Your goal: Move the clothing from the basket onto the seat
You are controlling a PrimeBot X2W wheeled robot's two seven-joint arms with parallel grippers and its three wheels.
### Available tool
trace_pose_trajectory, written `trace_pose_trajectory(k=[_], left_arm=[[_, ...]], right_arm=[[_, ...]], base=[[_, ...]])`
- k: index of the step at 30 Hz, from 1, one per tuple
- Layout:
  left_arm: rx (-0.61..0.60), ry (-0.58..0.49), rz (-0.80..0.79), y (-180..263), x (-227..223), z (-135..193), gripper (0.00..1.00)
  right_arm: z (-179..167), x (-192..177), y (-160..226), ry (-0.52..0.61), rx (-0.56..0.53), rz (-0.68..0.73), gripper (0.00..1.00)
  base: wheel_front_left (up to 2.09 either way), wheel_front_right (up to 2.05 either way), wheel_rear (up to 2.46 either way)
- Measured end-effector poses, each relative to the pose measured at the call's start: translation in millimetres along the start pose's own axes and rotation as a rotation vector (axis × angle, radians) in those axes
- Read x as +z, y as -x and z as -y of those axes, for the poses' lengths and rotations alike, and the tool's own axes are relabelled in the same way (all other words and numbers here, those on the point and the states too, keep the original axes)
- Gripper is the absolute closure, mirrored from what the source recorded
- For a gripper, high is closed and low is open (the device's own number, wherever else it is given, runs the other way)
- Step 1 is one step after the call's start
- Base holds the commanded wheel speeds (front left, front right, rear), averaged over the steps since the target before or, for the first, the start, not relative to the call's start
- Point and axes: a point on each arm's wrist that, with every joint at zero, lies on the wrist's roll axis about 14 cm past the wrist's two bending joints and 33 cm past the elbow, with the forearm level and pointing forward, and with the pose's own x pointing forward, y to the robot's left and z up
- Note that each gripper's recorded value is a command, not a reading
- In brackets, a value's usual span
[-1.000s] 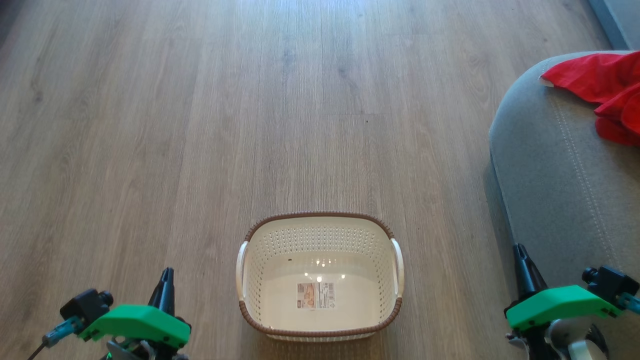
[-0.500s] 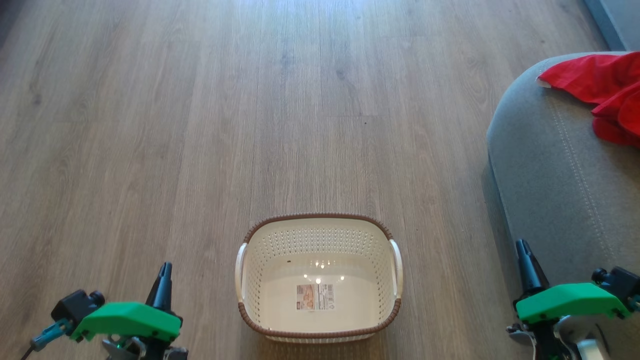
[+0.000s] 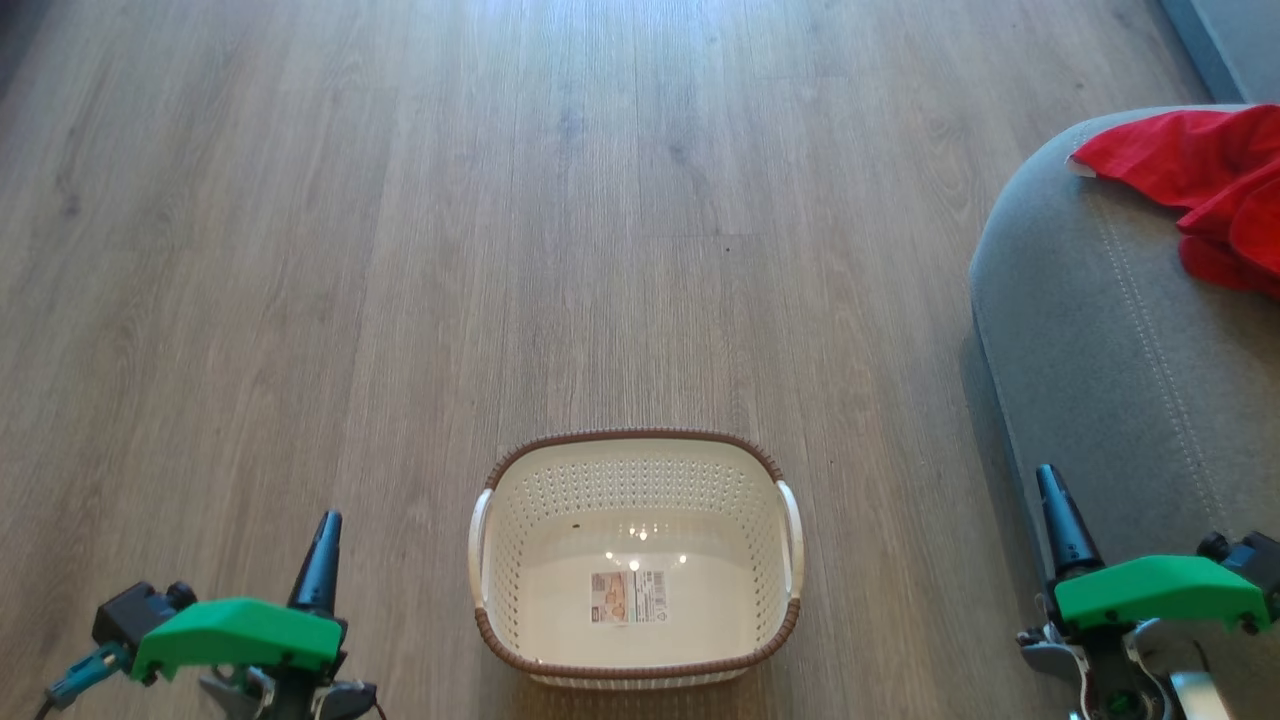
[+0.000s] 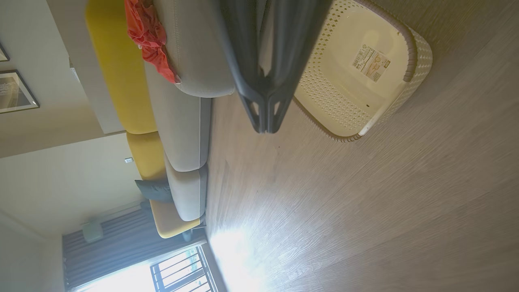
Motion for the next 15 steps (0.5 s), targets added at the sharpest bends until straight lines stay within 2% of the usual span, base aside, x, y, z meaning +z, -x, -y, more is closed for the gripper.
trace_pose_trajectory(k=[15], left_arm=[[-0.049, 0.166, 0.000, -2, 6, 13, 1.00]], right_arm=[[-7, 8, 0, -0.189, 0.026, 0.017, 1.00]], base=[[0.00, 0.00, 0.00]])
